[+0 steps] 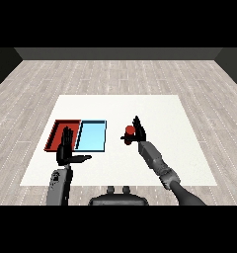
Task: Pick the red can and put it in the red box
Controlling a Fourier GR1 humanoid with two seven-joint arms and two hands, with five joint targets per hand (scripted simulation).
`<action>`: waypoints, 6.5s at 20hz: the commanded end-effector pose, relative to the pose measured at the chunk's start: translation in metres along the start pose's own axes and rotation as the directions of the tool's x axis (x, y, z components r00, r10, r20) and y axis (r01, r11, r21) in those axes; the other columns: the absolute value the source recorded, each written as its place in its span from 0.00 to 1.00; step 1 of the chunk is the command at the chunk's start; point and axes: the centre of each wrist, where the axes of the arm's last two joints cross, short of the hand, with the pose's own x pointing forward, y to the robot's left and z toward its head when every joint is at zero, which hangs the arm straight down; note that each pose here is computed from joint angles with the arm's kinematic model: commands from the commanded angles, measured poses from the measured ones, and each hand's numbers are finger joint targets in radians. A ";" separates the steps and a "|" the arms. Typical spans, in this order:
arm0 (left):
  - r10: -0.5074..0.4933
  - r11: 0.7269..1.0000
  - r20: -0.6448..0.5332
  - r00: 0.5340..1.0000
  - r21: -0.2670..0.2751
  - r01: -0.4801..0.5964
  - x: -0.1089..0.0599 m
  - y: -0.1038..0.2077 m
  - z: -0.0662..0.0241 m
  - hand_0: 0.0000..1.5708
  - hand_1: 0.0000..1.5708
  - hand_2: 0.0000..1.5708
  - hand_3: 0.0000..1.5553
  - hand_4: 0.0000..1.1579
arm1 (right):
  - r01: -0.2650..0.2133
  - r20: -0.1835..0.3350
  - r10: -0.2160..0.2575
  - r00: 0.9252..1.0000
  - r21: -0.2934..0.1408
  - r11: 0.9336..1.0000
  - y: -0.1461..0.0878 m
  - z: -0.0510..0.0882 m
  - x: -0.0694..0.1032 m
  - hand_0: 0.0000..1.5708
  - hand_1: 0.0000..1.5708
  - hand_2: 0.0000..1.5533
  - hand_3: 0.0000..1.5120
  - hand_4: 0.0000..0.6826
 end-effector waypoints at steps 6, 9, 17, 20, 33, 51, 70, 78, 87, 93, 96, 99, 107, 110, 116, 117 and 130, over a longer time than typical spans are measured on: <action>0.005 1.000 0.000 1.000 0.002 -0.005 0.008 0.017 0.0169 0.00 0.00 0.00 0.00 0.00 | 0.000 -0.035 -0.001 0.999 -0.036 0.999 0.002 -0.004 -0.001 0.00 0.00 0.00 0.00 0.00; 0.025 1.000 -0.007 1.000 -0.007 -0.025 -0.011 0.012 0.0164 0.00 0.00 0.00 0.00 0.00 | -0.057 -0.024 0.056 0.998 -0.038 0.998 0.015 -0.004 0.001 0.83 0.83 0.89 0.89 0.44; -0.023 1.000 0.001 1.000 0.007 0.023 -0.009 -0.006 0.0120 0.00 0.00 0.00 0.00 0.00 | -0.155 -0.005 0.155 0.988 -0.051 0.987 0.002 0.003 -0.005 0.95 0.95 0.94 0.95 0.97; -0.021 0.999 -0.008 1.000 -0.031 0.021 0.000 -0.004 0.0144 0.00 0.00 0.00 0.00 0.00 | -0.190 0.015 0.191 0.981 -0.048 0.981 0.002 -0.002 0.005 0.93 0.93 0.94 0.94 0.95; -0.017 0.995 -0.042 0.999 -0.100 0.013 0.001 -0.022 -0.0128 0.00 0.00 0.00 0.00 0.00 | -0.168 0.155 0.167 0.974 -0.008 0.986 0.037 -0.020 0.039 0.92 0.92 0.93 0.93 0.95; 0.083 0.960 -0.131 0.988 -0.257 -0.115 -0.009 -0.123 -0.0157 0.00 0.00 0.00 0.00 0.00 | -0.144 0.239 0.138 0.961 0.007 0.989 0.031 0.037 0.066 0.91 0.91 0.93 0.94 0.97; 0.034 0.947 -0.185 0.982 -0.308 -0.091 -0.028 -0.153 -0.0368 0.00 0.00 0.00 0.00 0.00 | -0.116 0.275 0.079 0.958 0.121 0.986 0.099 0.038 0.092 0.90 0.90 0.92 0.92 0.92; 0.035 0.940 -0.191 0.981 -0.328 -0.097 -0.006 -0.182 -0.0571 0.00 0.00 0.00 0.00 0.00 | -0.117 0.279 0.070 0.958 0.158 0.980 0.104 0.063 0.082 0.92 0.92 0.92 0.91 0.90; 0.035 0.931 -0.175 0.984 -0.354 -0.096 -0.020 -0.179 -0.0385 0.00 0.00 0.00 0.00 0.00 | -0.071 0.281 0.019 0.960 0.176 0.982 0.124 0.068 0.100 0.93 0.93 0.93 0.92 0.80; -0.038 0.963 -0.153 0.987 -0.271 -0.005 -0.004 -0.199 -0.0357 0.58 0.58 0.61 0.44 0.65 | -0.064 0.303 0.000 0.953 0.203 0.977 0.121 0.065 0.098 0.97 0.97 0.95 0.93 0.77; -0.022 0.962 -0.229 0.973 -0.269 -0.042 -0.020 -0.194 -0.0380 1.00 1.00 0.97 0.91 0.78 | -0.068 0.284 0.011 0.959 0.190 0.979 0.132 0.063 0.096 0.95 0.95 0.93 0.92 0.76; -0.059 0.959 -0.216 0.975 -0.283 -0.004 -0.014 -0.192 -0.0465 1.00 1.00 0.98 0.94 0.88 | -0.061 0.317 -0.004 0.948 0.195 0.979 0.136 0.065 0.102 0.93 0.93 0.93 0.92 0.81; -0.073 0.975 -0.157 0.985 -0.217 0.038 -0.004 -0.187 -0.0458 1.00 1.00 0.95 0.87 0.75 | -0.068 0.343 -0.003 0.939 0.197 0.978 0.119 0.066 0.107 0.97 0.97 0.94 0.92 0.79; -0.053 0.976 -0.156 0.986 -0.216 0.018 -0.009 -0.210 -0.0428 1.00 1.00 0.97 0.92 0.76 | -0.074 0.305 0.014 0.952 0.183 0.980 0.128 0.065 0.101 0.96 0.96 0.94 0.92 0.80; 0.001 0.981 -0.167 0.986 -0.190 -0.033 0.001 -0.198 -0.0512 1.00 1.00 0.98 0.94 0.89 | -0.003 0.285 -0.069 0.956 0.246 0.969 0.130 0.060 0.098 0.89 0.89 0.91 0.91 0.69; -0.011 0.983 -0.172 0.985 -0.185 -0.022 0.002 -0.205 -0.0443 1.00 1.00 0.99 0.96 0.97 | 0.004 0.288 -0.078 0.954 0.248 0.969 0.123 0.054 0.095 0.80 0.80 0.81 0.79 0.00; -0.044 0.980 -0.135 0.990 -0.198 0.017 -0.024 -0.185 -0.0172 1.00 1.00 1.00 0.95 1.00 | -0.102 0.359 0.024 0.933 0.201 0.974 0.116 0.058 0.139 0.00 0.00 0.00 0.00 0.00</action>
